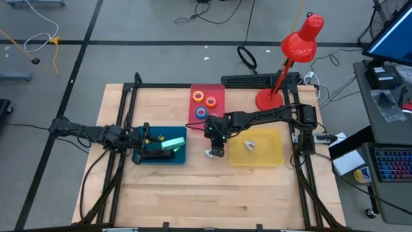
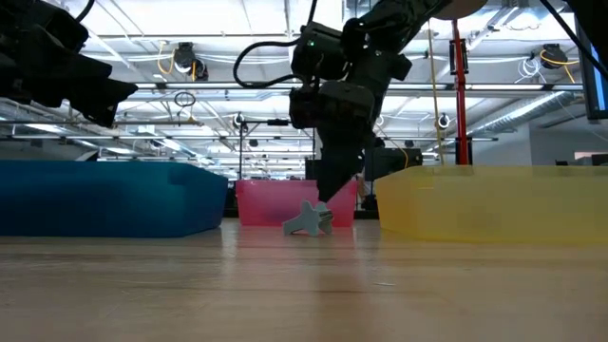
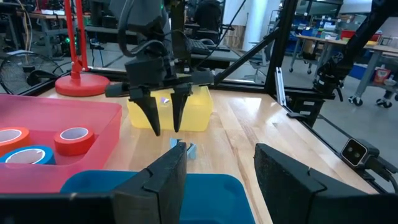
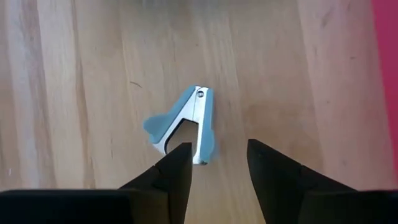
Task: Pick and place Stapler, Stapler remover, tape
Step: Put the light blue staple remover into the yellow bin
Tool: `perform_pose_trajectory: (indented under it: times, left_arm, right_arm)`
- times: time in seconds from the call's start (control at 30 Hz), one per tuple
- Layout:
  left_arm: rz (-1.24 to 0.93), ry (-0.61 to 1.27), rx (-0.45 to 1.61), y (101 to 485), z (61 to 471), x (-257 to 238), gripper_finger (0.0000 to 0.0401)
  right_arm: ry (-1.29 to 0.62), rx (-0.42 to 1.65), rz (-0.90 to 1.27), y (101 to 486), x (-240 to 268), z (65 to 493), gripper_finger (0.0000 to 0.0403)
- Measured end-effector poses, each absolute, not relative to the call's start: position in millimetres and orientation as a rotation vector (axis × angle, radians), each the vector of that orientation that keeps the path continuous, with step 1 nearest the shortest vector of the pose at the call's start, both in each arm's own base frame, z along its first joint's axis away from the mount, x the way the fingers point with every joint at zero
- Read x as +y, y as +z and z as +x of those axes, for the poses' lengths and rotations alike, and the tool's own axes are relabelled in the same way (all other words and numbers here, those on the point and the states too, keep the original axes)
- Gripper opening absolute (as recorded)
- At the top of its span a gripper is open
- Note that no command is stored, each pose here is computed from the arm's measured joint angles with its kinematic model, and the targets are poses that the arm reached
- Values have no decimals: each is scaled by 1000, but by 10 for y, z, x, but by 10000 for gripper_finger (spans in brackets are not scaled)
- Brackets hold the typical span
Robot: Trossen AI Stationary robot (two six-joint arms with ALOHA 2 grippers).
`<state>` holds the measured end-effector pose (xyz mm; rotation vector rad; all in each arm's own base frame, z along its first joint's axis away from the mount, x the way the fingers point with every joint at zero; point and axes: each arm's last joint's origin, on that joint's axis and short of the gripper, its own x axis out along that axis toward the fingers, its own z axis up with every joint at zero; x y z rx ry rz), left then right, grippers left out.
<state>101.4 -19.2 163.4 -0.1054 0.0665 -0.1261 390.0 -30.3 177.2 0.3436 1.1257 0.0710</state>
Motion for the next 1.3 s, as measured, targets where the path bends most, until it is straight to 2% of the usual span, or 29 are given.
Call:
perform_pose_trajectory:
  times: [0.67,1.13,1.3]
  left_arm:
    - [-117,-125,68,1634,1014,-192,186]
    - [-131,-125,68,1634,1014,-192,186]
    - [-131,-125,69,1634,1014,-192,186]
  right_arm:
    - [48,1077,372,1599,-287,3865,154]
    - [55,1067,368,1477,-275,3924,130]
    - [51,1105,373,1459,-273,3893,96]
